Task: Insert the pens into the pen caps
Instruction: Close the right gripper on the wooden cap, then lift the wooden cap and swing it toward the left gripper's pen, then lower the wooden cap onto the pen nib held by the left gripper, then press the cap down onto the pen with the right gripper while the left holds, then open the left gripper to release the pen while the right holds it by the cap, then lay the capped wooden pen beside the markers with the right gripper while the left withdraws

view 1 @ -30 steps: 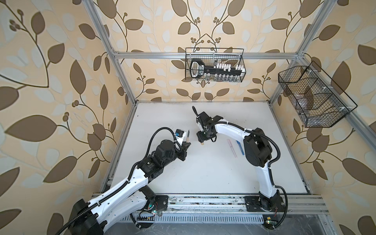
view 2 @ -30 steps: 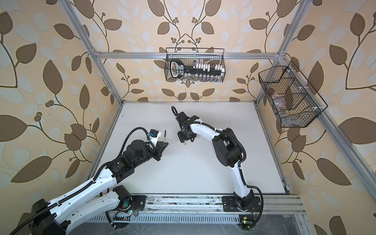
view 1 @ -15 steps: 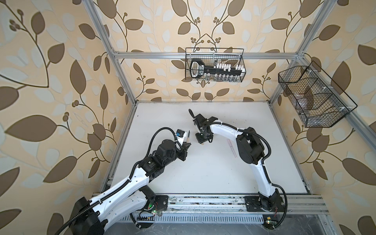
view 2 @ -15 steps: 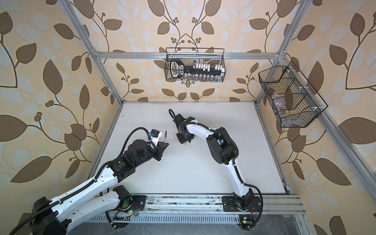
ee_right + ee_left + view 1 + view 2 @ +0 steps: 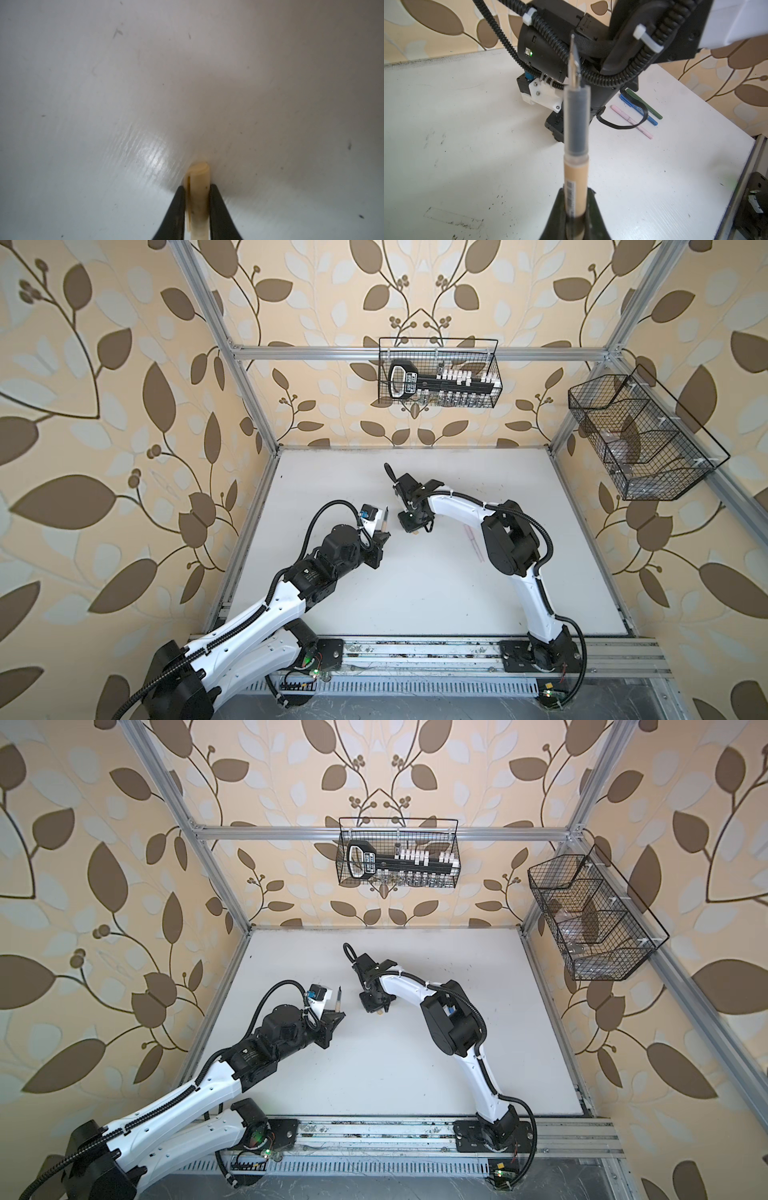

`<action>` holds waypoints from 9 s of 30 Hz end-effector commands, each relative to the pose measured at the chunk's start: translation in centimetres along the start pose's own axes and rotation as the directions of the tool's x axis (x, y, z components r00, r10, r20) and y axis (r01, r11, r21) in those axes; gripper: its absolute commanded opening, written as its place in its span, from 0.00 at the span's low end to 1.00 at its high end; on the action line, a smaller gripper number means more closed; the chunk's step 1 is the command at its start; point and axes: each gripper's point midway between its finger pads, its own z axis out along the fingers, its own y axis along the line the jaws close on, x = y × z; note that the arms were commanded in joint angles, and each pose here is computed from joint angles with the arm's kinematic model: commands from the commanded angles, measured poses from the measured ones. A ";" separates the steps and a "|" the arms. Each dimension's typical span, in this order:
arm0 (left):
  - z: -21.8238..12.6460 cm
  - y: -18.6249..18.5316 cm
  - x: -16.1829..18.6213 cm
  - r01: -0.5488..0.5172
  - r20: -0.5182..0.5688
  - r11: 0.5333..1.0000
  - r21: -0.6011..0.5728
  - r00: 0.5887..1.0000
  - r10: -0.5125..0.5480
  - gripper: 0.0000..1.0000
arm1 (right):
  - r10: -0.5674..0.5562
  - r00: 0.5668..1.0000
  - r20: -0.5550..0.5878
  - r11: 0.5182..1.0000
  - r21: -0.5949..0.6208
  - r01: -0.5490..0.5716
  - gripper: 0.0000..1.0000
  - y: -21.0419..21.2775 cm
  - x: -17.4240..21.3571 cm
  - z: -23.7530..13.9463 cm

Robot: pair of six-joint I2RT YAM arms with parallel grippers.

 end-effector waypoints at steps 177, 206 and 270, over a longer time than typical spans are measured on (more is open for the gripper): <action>1.1 -14.6 -11.4 -0.232 0.254 0.889 0.394 0.957 0.138 0.00 | 0.433 0.596 0.676 0.648 -0.693 0.316 0.00 1.1 6.3 -32.8; -5.1 -7.1 -28.7 -0.288 0.670 0.871 0.398 0.740 -0.061 0.00 | 0.368 0.769 0.522 0.573 -0.779 0.255 0.00 6.5 9.7 -25.2; -7.1 22.8 0.9 0.127 0.139 0.425 -0.896 0.990 -0.002 0.99 | 0.260 0.769 0.585 0.956 -0.043 -0.291 0.66 -18.5 6.9 -14.1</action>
